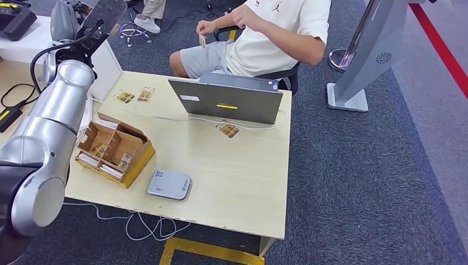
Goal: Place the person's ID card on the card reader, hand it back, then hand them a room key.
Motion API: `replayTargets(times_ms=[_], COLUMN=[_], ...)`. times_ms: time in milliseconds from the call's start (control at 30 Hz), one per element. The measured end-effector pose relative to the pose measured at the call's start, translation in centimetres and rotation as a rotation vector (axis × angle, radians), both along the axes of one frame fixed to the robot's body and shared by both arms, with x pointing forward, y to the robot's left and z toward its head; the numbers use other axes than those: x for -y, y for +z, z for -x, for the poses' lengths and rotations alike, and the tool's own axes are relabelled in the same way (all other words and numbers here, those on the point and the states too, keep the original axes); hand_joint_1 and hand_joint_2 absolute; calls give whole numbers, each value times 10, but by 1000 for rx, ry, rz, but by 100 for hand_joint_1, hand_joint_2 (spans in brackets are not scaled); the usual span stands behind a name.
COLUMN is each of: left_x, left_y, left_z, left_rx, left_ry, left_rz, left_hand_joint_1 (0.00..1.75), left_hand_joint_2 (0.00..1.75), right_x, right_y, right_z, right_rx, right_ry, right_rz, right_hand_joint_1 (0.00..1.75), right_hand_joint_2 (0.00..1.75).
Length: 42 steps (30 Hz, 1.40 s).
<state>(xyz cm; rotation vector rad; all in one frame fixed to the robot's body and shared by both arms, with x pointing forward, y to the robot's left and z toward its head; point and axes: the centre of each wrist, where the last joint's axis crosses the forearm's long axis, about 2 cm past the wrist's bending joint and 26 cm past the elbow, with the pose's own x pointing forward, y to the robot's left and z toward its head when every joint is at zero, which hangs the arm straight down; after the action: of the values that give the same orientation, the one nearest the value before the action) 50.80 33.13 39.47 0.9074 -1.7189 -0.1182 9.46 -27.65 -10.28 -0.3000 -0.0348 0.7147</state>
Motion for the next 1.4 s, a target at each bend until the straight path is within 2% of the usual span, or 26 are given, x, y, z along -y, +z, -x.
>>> replayTargets(times_ms=[1400], left_x=[16], left_y=[-7], left_z=[-4], left_rx=[-44], left_ry=[-51], left_rz=[8], left_hand_joint_1=[175], left_hand_joint_2=[175], right_x=[0], right_y=[0], right_z=[2], right_rx=[-3], right_ry=[8], right_rz=[1], right_hand_joint_1=[0], right_hand_joint_2=[0])
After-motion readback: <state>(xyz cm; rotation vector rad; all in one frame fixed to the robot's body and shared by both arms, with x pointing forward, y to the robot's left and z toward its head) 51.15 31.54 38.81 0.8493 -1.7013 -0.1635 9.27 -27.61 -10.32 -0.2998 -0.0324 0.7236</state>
